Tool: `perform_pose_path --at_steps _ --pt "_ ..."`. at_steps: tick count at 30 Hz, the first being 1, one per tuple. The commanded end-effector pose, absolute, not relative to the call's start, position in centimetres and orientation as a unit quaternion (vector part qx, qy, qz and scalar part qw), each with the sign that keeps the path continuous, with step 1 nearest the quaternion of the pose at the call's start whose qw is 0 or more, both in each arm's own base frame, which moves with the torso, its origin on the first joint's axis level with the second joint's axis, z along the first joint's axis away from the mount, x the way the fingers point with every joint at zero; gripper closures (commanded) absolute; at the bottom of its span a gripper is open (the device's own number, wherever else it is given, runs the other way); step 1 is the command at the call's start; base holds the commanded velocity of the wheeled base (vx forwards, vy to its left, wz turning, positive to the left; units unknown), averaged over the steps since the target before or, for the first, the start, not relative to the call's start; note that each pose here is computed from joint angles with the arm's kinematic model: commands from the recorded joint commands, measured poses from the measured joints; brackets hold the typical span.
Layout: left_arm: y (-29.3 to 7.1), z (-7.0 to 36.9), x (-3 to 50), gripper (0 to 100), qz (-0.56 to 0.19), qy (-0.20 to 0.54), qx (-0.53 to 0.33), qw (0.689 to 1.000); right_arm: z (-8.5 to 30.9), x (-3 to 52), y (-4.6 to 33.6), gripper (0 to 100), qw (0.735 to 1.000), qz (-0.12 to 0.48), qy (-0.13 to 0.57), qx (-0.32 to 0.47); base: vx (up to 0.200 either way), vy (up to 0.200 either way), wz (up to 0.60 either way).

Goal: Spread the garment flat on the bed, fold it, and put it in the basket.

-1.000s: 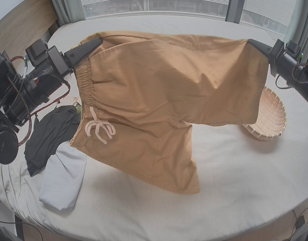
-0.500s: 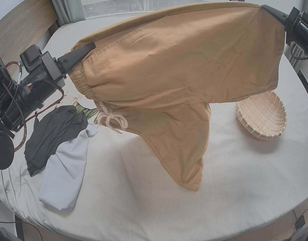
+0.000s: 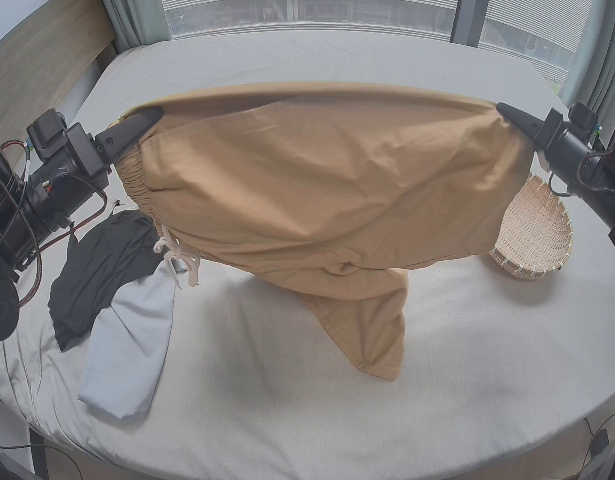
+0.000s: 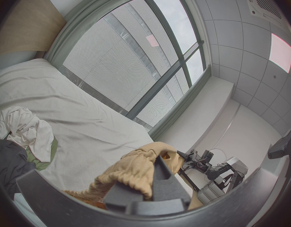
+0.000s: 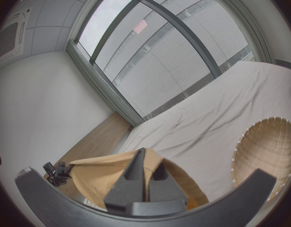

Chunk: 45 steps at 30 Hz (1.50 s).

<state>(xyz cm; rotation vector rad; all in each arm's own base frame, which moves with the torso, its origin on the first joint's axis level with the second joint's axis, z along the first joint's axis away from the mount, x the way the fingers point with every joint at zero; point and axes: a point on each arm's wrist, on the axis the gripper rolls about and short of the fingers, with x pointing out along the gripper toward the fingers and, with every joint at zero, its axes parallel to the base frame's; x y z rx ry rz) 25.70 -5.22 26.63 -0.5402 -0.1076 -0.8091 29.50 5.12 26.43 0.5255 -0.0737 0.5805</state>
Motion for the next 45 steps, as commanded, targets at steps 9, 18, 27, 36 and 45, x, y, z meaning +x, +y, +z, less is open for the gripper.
perform_pose_path --at_steps 9,18,27,36,45 --pt "-5.9 25.7 27.1 100 -0.392 -0.041 -0.26 0.881 24.1 30.6 7.6 100 0.912 0.306 0.014 0.274 0.0 0.0 0.0" --pt "-5.8 25.6 27.3 100 -0.385 -0.046 -0.26 0.885 24.1 30.7 8.3 100 0.909 0.314 0.016 0.274 0.0 0.0 0.0" --pt "-5.6 25.4 27.4 100 -0.38 -0.044 -0.26 0.886 23.7 31.0 8.4 100 0.909 0.313 0.021 0.274 0.0 0.0 0.0" --pt "-5.6 24.6 27.8 100 -0.375 -0.03 -0.264 0.888 23.0 31.6 8.8 100 0.909 0.313 0.031 0.274 0.0 0.0 0.0" --pt "-5.4 23.9 28.6 100 -0.367 -0.02 -0.268 0.891 23.3 32.5 8.9 100 0.909 0.314 0.022 0.272 0.0 0.0 0.0"
